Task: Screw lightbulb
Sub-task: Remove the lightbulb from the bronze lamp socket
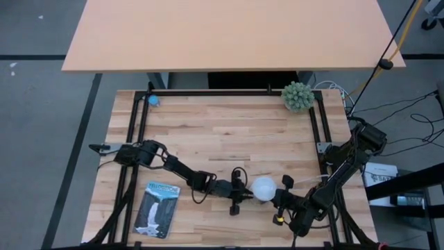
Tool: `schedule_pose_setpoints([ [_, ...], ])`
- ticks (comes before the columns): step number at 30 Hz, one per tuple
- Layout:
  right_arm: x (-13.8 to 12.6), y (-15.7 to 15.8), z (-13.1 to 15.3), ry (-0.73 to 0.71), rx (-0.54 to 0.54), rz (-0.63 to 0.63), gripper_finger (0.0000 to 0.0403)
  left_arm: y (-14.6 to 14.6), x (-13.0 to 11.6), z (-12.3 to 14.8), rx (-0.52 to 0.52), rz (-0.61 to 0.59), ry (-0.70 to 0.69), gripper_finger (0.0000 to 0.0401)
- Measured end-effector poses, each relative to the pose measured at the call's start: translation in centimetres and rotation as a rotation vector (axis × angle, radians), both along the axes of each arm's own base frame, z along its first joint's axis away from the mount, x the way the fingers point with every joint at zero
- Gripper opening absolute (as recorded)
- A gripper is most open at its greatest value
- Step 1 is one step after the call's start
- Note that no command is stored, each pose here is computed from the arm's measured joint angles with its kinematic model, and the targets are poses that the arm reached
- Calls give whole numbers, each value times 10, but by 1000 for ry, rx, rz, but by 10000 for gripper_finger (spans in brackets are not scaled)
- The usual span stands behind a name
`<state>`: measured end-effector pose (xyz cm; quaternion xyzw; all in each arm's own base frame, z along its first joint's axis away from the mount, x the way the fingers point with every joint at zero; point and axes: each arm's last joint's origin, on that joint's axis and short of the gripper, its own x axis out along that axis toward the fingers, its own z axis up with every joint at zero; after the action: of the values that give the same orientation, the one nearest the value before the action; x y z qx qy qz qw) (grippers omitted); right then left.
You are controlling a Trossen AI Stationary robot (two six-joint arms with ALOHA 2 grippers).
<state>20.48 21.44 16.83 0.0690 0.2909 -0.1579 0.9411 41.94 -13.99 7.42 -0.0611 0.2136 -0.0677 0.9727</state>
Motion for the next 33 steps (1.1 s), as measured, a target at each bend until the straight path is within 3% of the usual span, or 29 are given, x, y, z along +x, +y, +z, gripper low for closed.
schedule_pose_setpoints([
  [15,-12,-17,-6,20,-78,-157,0,1,-1,-2,7,0,22,82],
  [28,-27,-8,-14,300,241,-184,12,1,0,-1,4,2,15,82],
  [33,-27,-8,-13,317,265,-190,47,1,0,-1,3,2,13,82],
])
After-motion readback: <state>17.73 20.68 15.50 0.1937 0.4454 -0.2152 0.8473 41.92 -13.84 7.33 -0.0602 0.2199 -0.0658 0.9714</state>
